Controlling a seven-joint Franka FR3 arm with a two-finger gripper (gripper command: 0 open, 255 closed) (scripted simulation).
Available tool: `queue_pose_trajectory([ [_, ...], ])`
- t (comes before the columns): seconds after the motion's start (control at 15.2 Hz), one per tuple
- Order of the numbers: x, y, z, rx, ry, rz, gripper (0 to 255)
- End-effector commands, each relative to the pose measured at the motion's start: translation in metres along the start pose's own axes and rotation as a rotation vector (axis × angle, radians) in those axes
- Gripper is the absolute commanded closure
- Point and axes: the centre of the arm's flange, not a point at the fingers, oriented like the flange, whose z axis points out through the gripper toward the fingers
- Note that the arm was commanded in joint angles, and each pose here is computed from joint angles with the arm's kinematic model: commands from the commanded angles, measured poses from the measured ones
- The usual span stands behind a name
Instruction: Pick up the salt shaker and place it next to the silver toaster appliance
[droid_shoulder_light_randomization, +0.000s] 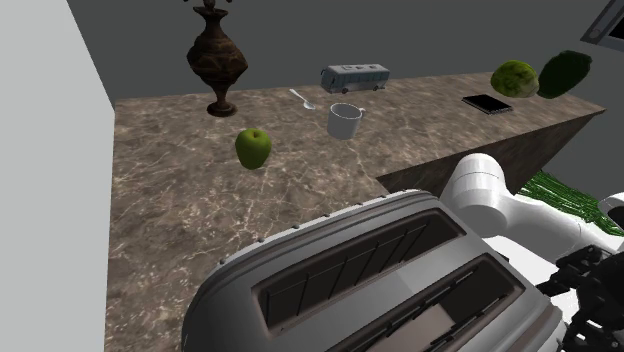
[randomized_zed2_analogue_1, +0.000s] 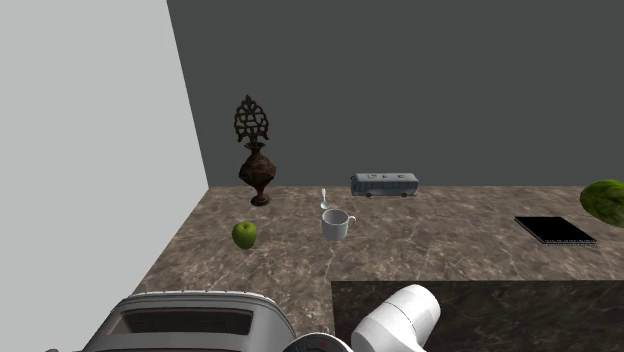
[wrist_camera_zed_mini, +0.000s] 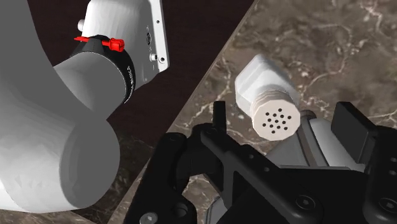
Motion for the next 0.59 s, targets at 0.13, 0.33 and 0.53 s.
queue_pose_trajectory([
  [0.13, 0.000, 0.000, 0.000, 0.000, 0.000, 0.000, 0],
  [0.33, 0.000, 0.000, -0.026, 0.000, 0.000, 0.000, 0],
  [0.53, 0.000, 0.000, -0.050, 0.000, 0.000, 0.000, 0],
])
